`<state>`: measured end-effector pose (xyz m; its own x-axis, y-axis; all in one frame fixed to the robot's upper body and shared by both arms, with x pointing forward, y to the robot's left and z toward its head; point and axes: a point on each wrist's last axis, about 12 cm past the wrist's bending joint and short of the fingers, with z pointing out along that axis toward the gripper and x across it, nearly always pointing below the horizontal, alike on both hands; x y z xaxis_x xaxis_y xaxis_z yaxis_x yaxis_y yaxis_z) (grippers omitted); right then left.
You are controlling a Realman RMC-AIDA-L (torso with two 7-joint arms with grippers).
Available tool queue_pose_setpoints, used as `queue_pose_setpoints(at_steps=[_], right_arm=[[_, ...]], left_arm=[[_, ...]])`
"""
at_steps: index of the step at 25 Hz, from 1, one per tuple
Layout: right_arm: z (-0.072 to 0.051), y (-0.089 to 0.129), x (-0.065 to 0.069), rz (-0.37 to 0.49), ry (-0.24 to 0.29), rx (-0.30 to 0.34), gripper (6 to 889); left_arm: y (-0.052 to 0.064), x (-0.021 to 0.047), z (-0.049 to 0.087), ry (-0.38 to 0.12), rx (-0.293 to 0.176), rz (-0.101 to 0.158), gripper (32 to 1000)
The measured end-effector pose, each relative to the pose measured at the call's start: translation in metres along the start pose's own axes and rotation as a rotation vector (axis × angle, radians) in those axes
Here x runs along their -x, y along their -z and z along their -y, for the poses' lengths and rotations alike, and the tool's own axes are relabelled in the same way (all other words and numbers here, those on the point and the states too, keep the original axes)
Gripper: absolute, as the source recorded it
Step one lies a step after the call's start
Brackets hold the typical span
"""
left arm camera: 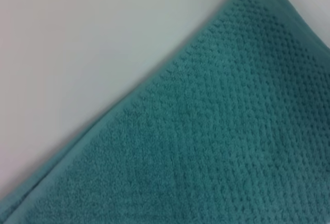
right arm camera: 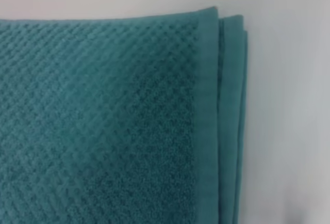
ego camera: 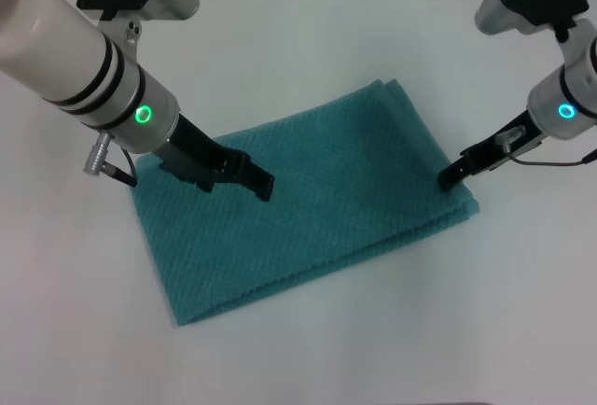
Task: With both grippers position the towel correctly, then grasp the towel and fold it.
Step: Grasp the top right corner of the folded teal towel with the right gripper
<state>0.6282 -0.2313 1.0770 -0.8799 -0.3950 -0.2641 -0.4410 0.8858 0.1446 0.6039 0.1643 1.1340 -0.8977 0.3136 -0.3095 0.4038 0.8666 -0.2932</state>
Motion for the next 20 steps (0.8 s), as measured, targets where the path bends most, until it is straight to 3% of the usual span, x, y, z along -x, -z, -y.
queue_pose_setpoints(at_steps=[6,20], right_arm=[[0.000,-0.009,-0.007,-0.003,-0.019,-0.003,850],[-0.006,-0.017,-0.010,0.006,-0.027,0.002,849]], left_arm=[[0.000,0.0009,0.000,0.000,0.001,0.006,914],[-0.002,0.0014,0.005,-0.018,-0.007,0.004,913]])
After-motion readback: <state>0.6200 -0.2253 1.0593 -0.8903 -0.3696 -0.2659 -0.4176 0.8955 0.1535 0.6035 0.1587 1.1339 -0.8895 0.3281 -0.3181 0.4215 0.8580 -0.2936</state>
